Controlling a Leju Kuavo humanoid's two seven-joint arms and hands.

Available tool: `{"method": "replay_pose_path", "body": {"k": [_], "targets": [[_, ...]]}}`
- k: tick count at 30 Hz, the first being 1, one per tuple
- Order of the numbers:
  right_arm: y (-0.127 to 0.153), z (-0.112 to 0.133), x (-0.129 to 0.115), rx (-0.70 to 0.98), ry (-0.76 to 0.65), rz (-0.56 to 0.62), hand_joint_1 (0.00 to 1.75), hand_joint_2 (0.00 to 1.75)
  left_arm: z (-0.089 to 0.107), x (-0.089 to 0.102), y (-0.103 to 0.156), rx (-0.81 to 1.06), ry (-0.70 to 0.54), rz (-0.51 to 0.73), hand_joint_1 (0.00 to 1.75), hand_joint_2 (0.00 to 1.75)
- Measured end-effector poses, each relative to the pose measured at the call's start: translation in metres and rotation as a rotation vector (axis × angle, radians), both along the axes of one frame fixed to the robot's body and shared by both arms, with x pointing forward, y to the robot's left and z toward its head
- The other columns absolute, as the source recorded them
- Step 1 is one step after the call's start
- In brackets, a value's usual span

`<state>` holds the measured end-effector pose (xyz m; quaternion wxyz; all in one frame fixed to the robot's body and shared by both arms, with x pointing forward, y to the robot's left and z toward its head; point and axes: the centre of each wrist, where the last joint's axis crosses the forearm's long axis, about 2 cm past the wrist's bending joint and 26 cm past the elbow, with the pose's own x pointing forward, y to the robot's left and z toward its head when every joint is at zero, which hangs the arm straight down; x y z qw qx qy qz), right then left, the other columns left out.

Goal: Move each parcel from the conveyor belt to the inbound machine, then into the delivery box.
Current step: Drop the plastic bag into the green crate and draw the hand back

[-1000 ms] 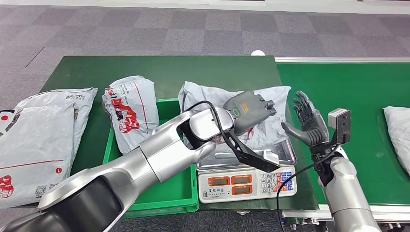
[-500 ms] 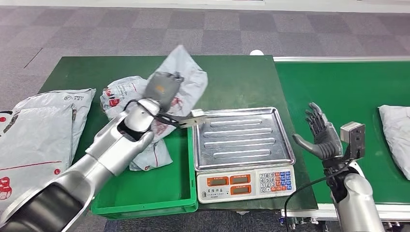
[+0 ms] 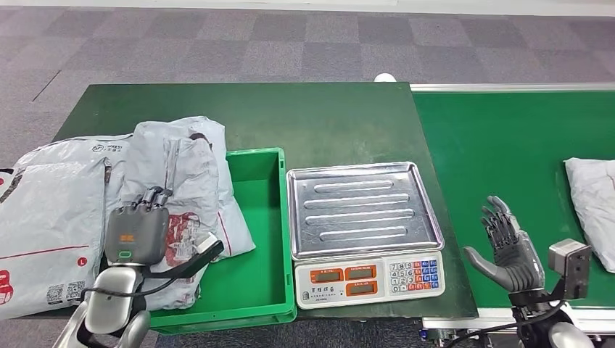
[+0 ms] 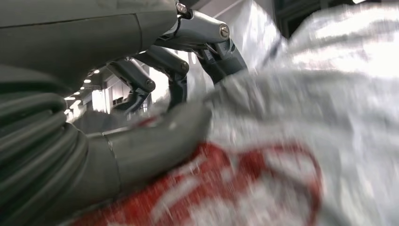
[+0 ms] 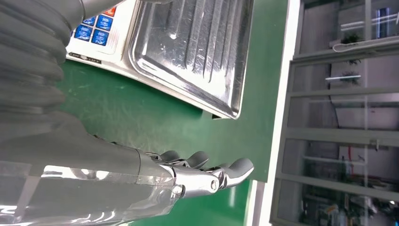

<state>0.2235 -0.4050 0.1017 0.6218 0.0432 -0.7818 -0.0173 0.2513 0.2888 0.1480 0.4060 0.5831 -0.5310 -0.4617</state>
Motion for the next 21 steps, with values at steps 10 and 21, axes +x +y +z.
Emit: {"method": "replay_pose_path", "body": {"k": [10,21], "targets": [[0.000,0.005,-0.008,-0.012,-0.014,-0.012,0.00,1.75,0.021,-0.006,0.013,-0.231,0.009,-0.170,0.00,1.75],[0.003,0.013,0.003,-0.017,-0.029,-0.031,0.00,1.75,0.025,0.033,0.021,-0.490,0.180,-0.365,0.00,1.75]]}}
